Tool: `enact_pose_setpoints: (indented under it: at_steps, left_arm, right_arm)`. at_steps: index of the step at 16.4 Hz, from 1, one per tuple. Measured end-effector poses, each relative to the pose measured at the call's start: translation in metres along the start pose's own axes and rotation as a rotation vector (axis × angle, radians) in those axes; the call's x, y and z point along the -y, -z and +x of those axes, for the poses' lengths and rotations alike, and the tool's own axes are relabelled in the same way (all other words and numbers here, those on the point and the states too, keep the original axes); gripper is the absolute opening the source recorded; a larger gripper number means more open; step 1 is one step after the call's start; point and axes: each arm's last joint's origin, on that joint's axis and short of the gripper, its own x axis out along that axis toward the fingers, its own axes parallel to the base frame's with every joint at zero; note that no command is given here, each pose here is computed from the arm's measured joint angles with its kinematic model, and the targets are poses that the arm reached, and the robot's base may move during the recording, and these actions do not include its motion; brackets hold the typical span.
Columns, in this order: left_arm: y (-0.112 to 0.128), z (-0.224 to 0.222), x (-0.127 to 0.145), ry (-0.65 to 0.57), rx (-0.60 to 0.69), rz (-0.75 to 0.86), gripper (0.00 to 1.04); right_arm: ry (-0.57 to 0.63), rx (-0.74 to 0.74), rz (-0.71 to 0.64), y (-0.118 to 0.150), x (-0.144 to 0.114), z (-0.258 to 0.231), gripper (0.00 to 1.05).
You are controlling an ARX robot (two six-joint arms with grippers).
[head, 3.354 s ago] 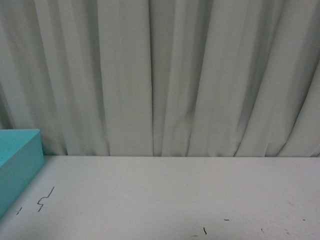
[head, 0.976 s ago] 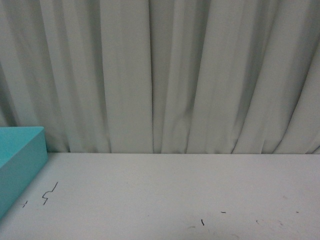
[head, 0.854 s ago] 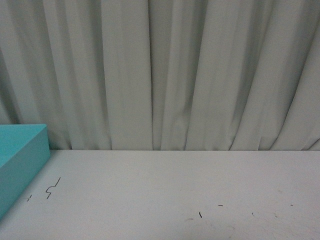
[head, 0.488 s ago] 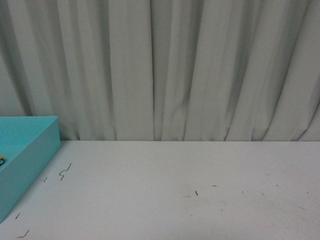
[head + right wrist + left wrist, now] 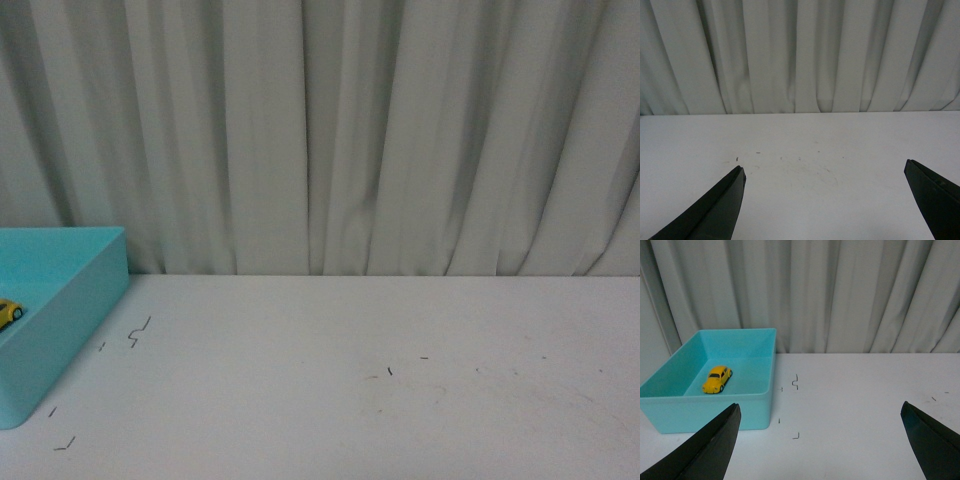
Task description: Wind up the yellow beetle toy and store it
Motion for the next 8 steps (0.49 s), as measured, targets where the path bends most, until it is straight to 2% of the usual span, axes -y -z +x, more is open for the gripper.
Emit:
enact_pose_setpoints:
  at_steps: [8]
  left_arm:
    - [0.0, 0.0, 0.0, 0.0, 0.0, 0.0, 0.98]
  right_arm:
    - [0.0, -0.001, 0.0, 0.0001, 0.0, 0.0, 0.98]
